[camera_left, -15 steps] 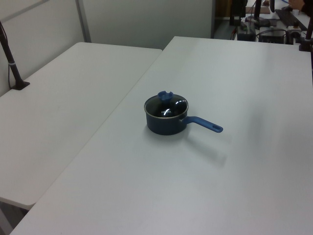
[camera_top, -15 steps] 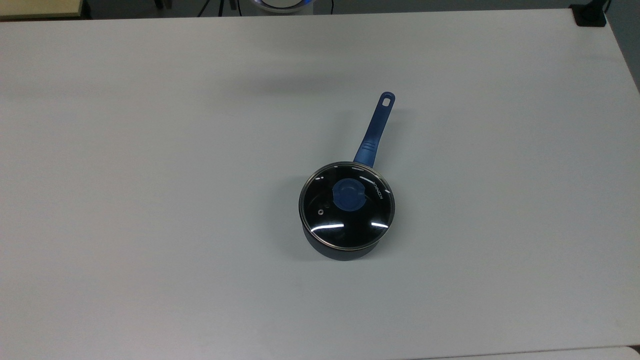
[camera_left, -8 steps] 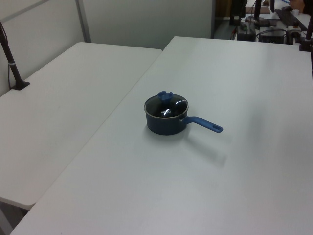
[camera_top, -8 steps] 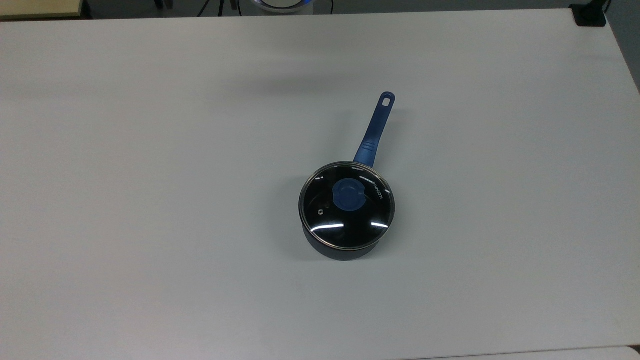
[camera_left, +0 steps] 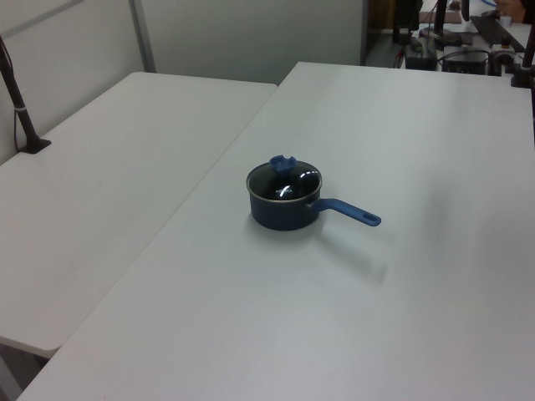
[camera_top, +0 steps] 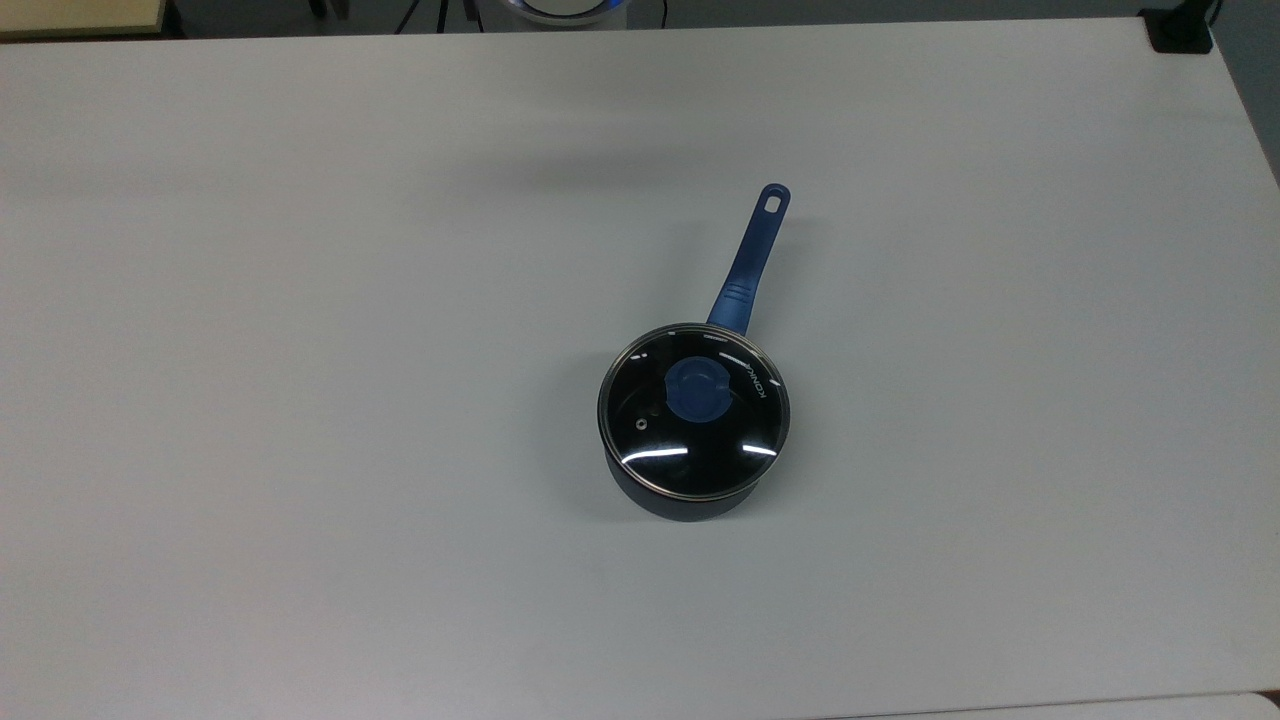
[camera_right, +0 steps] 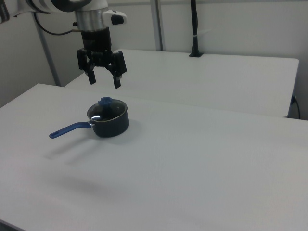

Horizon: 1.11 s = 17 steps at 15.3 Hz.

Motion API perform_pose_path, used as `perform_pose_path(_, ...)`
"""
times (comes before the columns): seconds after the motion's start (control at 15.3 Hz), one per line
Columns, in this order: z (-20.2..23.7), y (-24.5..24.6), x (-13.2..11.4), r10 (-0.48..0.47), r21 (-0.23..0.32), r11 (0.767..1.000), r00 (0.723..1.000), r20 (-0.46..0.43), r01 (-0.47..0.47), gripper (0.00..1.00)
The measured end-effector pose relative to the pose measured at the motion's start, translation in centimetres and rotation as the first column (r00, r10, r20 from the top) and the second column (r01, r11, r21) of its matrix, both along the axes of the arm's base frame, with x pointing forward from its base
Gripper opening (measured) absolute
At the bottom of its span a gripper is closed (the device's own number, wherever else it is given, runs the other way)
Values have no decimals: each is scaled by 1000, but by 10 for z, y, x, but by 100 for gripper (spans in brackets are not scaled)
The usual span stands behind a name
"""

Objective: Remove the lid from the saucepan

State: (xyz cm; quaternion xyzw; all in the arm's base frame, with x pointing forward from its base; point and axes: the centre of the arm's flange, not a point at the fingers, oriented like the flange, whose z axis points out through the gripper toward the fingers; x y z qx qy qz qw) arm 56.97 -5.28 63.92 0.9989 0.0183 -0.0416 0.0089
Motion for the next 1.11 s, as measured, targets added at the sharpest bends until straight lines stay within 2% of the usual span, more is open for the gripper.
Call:
perform_pose_path(0.2, -1, 2, 3, -9, 13, 1000, 1000, 14, 9, 100)
perform_pose_path(0.46, -22, 24, 33, -83, 10, 997, 991, 108, 82, 100)
perform_pose_path(0.65, -49, 65, 59, -114, 16, 993, 982, 149, 113, 100)
perform_pose_path(1.11, -114, 157, 98, -26, 27, 999, 977, 213, 21, 100)
